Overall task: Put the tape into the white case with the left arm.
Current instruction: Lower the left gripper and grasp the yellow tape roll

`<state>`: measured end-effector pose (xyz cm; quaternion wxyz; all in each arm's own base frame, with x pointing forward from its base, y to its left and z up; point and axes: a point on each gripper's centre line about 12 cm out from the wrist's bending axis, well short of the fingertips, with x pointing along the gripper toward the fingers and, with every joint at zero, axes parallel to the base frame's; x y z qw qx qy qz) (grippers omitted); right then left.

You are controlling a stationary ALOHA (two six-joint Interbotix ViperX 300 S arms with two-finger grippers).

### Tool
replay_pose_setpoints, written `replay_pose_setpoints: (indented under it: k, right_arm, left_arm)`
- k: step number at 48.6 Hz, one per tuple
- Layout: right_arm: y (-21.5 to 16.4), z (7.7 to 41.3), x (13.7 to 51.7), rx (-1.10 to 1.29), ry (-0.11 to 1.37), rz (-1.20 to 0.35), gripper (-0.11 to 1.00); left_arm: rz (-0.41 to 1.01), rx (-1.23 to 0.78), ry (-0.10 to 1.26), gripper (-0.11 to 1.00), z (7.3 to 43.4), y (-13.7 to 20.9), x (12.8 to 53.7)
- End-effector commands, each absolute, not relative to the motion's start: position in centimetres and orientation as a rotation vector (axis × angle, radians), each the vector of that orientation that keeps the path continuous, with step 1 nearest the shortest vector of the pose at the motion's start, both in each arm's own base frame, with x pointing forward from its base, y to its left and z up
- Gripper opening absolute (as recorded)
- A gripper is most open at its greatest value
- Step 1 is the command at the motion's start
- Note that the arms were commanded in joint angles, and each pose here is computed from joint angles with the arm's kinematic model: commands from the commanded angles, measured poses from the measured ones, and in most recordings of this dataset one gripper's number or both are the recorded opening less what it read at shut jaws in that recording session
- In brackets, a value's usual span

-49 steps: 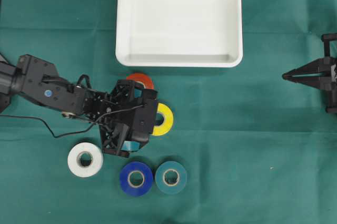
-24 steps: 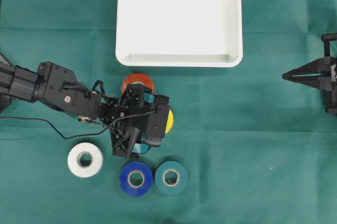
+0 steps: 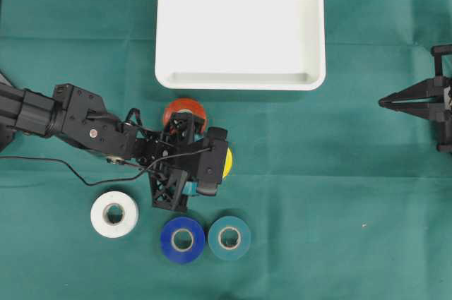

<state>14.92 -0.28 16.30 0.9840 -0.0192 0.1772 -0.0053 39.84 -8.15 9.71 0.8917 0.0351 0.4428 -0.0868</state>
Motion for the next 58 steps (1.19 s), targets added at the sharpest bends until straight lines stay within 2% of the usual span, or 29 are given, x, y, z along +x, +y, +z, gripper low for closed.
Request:
replay_pose_setpoints:
  k: [1,3,15,30,39,49,58]
  right_arm:
    - [-0.3,16.7,15.1,-0.039,0.342,-0.011,-0.09]
    - [-0.3,16.7,15.1,-0.039,0.342,-0.011,-0.09]
    - [-0.3,16.7,15.1,-0.039,0.342,-0.011,-0.09]
    - [-0.3,16.8,15.1,-0.039,0.341,-0.012,-0.09]
    - [-0.3,16.8,15.1,-0.039,0.332,-0.011,-0.09]
    - [-0.3,16.9,15.0,-0.039,0.324,-0.011,-0.09]
    - [-0.3,16.8,14.9,-0.039,0.324,-0.011,-0.09]
  left_arm:
    - [-0.183,0.068,0.882,0.3,11.2,-8.3,40.3]
    - [-0.183,0.068,0.884,0.26,11.2,-8.3,40.3]
    - [-0.186,0.067,0.872,0.26,11.9,-8.5,40.6]
    - [-0.198,0.059,0.766,0.26,18.4,-8.6,39.7]
    - [-0.203,0.059,0.756,0.26,20.8,-8.5,38.7]
    - [-0.192,0.06,0.755,0.26,21.2,-8.0,38.7]
    - [-0.117,0.031,0.776,0.26,20.3,-4.9,39.3]
